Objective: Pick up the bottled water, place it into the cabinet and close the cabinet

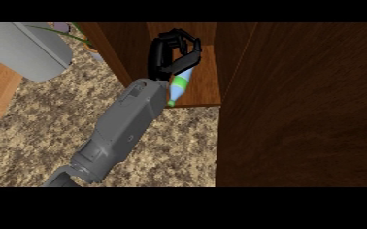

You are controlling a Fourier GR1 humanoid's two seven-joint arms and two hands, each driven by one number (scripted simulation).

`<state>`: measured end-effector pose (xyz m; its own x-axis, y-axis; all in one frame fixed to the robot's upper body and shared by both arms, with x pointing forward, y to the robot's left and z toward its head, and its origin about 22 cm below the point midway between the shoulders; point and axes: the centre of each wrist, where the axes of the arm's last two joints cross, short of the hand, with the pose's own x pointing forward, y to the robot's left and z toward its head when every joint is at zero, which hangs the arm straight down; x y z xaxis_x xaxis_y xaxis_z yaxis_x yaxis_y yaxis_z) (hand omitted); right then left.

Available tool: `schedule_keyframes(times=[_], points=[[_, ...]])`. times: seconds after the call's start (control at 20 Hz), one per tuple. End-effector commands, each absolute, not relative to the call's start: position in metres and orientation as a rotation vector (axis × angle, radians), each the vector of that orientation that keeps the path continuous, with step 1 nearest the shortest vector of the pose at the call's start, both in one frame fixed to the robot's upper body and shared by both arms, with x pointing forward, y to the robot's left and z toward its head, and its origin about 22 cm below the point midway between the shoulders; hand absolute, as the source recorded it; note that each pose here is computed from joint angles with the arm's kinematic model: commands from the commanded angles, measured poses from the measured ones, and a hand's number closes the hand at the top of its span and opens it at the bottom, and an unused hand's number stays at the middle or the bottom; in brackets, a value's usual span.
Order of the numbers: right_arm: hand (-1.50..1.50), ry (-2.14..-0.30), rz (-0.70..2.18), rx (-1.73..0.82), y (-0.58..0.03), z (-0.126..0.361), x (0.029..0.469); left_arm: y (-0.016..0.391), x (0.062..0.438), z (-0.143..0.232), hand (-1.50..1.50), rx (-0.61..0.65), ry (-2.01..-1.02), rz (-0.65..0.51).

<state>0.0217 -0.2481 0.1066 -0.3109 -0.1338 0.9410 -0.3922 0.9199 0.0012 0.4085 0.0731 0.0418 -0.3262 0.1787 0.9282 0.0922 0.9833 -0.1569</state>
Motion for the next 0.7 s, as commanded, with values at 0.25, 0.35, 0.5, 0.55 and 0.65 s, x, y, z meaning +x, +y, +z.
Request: schedule_keyframes(times=[0.25,0.35,0.5,0.55,0.65], points=[[-1.5,-1.938,0.255,0.354,-0.239,0.132,0.021,0.052,0.326,-0.003,-1.5,-0.578,-1.747,0.071],[-1.5,-1.918,0.262,0.346,-0.231,0.14,0.016,0.053,0.308,-0.01,-1.5,-0.641,-1.714,0.078],[-1.5,-1.917,0.248,0.306,-0.23,0.145,0.012,0.054,0.28,-0.016,-1.5,-0.599,-1.728,0.083],[-1.5,-1.957,0.237,0.305,-0.228,0.149,0.013,0.081,0.275,-0.031,-1.5,-0.564,-1.728,0.087],[-1.5,-1.938,0.242,0.291,-0.228,0.143,0.013,0.096,0.262,-0.023,-1.5,-0.552,-1.727,0.107]])
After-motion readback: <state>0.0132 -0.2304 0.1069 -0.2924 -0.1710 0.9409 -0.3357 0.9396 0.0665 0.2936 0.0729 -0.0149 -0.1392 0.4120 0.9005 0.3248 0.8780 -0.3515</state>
